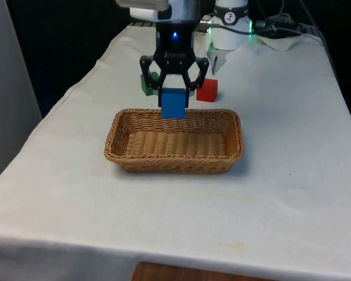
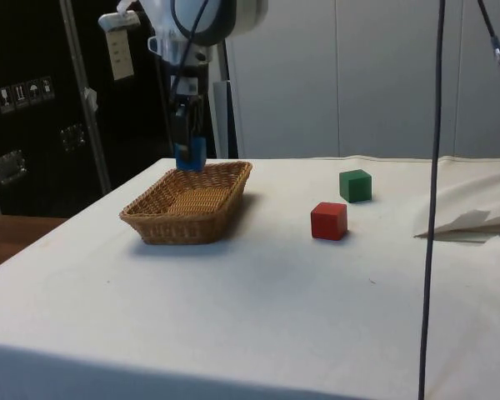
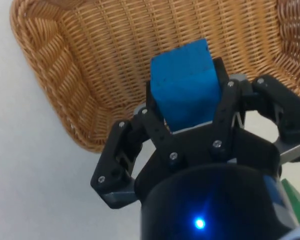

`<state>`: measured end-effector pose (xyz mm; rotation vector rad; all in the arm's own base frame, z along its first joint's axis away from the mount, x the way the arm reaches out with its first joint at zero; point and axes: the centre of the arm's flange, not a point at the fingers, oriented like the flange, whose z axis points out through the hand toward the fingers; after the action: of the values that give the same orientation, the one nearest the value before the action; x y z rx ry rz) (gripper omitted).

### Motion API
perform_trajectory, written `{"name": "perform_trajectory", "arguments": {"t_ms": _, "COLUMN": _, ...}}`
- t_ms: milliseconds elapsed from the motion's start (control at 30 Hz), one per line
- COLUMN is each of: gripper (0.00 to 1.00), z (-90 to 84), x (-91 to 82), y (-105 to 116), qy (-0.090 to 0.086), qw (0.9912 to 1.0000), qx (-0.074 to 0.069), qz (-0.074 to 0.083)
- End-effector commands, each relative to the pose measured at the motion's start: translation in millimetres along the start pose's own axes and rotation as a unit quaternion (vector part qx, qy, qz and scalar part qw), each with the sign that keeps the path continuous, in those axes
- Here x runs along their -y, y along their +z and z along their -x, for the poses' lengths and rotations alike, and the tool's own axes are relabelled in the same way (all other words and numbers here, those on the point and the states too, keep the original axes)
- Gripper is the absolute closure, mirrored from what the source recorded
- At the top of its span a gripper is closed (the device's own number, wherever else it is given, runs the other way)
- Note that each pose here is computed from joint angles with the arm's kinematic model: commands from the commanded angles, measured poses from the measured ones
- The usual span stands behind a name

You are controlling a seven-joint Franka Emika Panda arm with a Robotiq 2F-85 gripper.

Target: Pick up the blue cube and place it into the basket.

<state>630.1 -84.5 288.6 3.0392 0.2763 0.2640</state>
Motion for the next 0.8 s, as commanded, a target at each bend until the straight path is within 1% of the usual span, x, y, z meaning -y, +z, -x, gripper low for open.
{"name": "perform_trajectory", "arguments": {"t_ms": 0, "gripper": 1.0, "z": 0.2, "x": -1.6, "y": 3, "qy": 0.0, "qw": 0.99996, "qx": 0.003, "qz": -0.008}}
{"name": "perform_trajectory", "arguments": {"t_ms": 100, "gripper": 1.0, "z": 0.3, "x": -7.7, "y": 8, "qy": 0.001, "qw": 0.99987, "qx": 0.009, "qz": -0.013}}
{"name": "perform_trajectory", "arguments": {"t_ms": 133, "gripper": 1.0, "z": 0.5, "x": -11.8, "y": 13, "qy": 0.001, "qw": 0.99976, "qx": 0.014, "qz": -0.017}}
{"name": "perform_trajectory", "arguments": {"t_ms": 233, "gripper": 1.0, "z": -0.2, "x": -16.7, "y": 18, "qy": 0.003, "qw": 0.99954, "qx": 0.02, "qz": -0.023}}
{"name": "perform_trajectory", "arguments": {"t_ms": 267, "gripper": 1.0, "z": -0.2, "x": -17.1, "y": 17, "qy": 0.003, "qw": 0.99971, "qx": 0.018, "qz": -0.016}}
{"name": "perform_trajectory", "arguments": {"t_ms": 300, "gripper": 1.0, "z": -0.9, "x": -18.1, "y": 19, "qy": 0.003, "qw": 0.99946, "qx": 0.021, "qz": -0.025}}
{"name": "perform_trajectory", "arguments": {"t_ms": 333, "gripper": 1.0, "z": -1.1, "x": -19.9, "y": 20, "qy": 0.004, "qw": 0.99936, "qx": 0.022, "qz": -0.027}}
{"name": "perform_trajectory", "arguments": {"t_ms": 367, "gripper": 1.0, "z": -2.6, "x": -20.6, "y": 24, "qy": 0.004, "qw": 0.9991, "qx": 0.026, "qz": -0.033}}
{"name": "perform_trajectory", "arguments": {"t_ms": 433, "gripper": 1.0, "z": -3.2, "x": -22.9, "y": 27, "qy": 0.005, "qw": 0.99884, "qx": 0.029, "qz": -0.038}}
{"name": "perform_trajectory", "arguments": {"t_ms": 533, "gripper": 1.0, "z": -4.5, "x": -22.6, "y": 34, "qy": 0.005, "qw": 0.99839, "qx": 0.033, "qz": -0.046}}
{"name": "perform_trajectory", "arguments": {"t_ms": 567, "gripper": 1.0, "z": -3.8, "x": -23.1, "y": 31, "qy": 0.005, "qw": 0.99878, "qx": 0.031, "qz": -0.039}}
{"name": "perform_trajectory", "arguments": {"t_ms": 600, "gripper": 1.0, "z": -5.2, "x": -22.6, "y": 36, "qy": 0.005, "qw": 0.99827, "qx": 0.034, "qz": -0.048}}
{"name": "perform_trajectory", "arguments": {"t_ms": 667, "gripper": 1.0, "z": -4.8, "x": -22.2, "y": 42, "qy": 0.004, "qw": 0.99804, "qx": 0.036, "qz": -0.051}}
{"name": "perform_trajectory", "arguments": {"t_ms": 767, "gripper": 1.0, "z": -5.3, "x": -19.0, "y": 47, "qy": 0.002, "qw": 0.99811, "qx": 0.035, "qz": -0.05}}
